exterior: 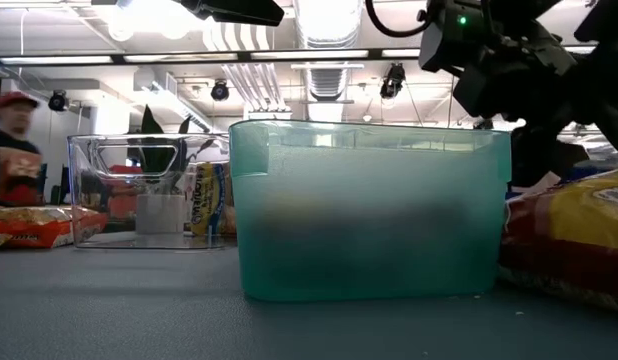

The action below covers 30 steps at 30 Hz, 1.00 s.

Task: Sort Maruchan noodles
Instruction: Put the blue noodle pack into the transparent bin

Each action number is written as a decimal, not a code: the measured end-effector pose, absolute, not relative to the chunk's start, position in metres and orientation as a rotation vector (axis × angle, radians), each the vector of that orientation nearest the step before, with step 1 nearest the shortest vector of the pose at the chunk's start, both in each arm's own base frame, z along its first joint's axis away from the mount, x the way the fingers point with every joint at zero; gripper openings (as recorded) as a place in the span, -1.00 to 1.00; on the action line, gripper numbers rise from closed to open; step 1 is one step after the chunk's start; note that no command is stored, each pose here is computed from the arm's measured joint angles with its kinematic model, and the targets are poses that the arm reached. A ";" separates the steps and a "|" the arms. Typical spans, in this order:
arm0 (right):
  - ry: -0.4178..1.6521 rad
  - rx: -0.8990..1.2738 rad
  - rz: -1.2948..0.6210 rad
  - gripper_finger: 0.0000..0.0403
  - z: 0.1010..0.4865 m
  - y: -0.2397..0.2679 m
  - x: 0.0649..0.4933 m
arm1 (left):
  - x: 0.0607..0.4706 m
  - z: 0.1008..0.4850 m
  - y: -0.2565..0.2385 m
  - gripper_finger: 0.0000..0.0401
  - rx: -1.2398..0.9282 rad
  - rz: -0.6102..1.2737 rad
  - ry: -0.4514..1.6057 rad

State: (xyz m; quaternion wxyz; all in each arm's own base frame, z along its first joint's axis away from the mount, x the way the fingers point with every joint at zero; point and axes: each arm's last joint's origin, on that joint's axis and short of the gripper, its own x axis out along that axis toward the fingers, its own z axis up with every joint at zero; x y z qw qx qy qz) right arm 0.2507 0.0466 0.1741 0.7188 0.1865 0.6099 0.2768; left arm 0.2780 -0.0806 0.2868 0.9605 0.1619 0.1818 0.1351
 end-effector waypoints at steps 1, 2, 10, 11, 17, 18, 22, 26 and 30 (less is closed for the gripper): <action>1.349 0.413 0.611 -0.20 0.176 0.047 0.251 | 0.278 0.287 -0.081 -0.27 0.328 0.274 0.369; 1.353 0.414 0.610 -0.20 0.177 0.047 0.252 | 0.278 0.287 -0.081 -0.27 0.328 0.274 0.369; 1.350 0.410 0.612 -0.39 0.184 0.047 0.254 | 0.278 0.287 -0.081 -0.27 0.332 0.273 0.370; 1.349 0.410 0.613 -0.43 0.184 0.047 0.254 | 0.278 0.287 -0.081 -0.27 0.332 0.273 0.370; 1.357 0.398 0.578 -0.55 0.183 0.046 0.254 | 0.278 0.287 -0.081 -0.27 0.332 0.273 0.370; 1.360 0.399 0.571 -0.55 0.183 0.046 0.254 | 0.278 0.287 -0.081 -0.27 0.332 0.273 0.370; 1.372 0.405 0.555 -0.50 0.182 0.046 0.253 | 0.278 0.287 -0.081 -0.27 0.329 0.274 0.369; 1.391 0.430 0.532 -0.35 0.182 0.045 0.252 | 0.278 0.287 -0.081 -0.27 0.326 0.274 0.368; 1.402 0.428 0.517 -0.14 0.181 0.044 0.251 | 0.278 0.287 -0.081 -0.27 0.327 0.274 0.368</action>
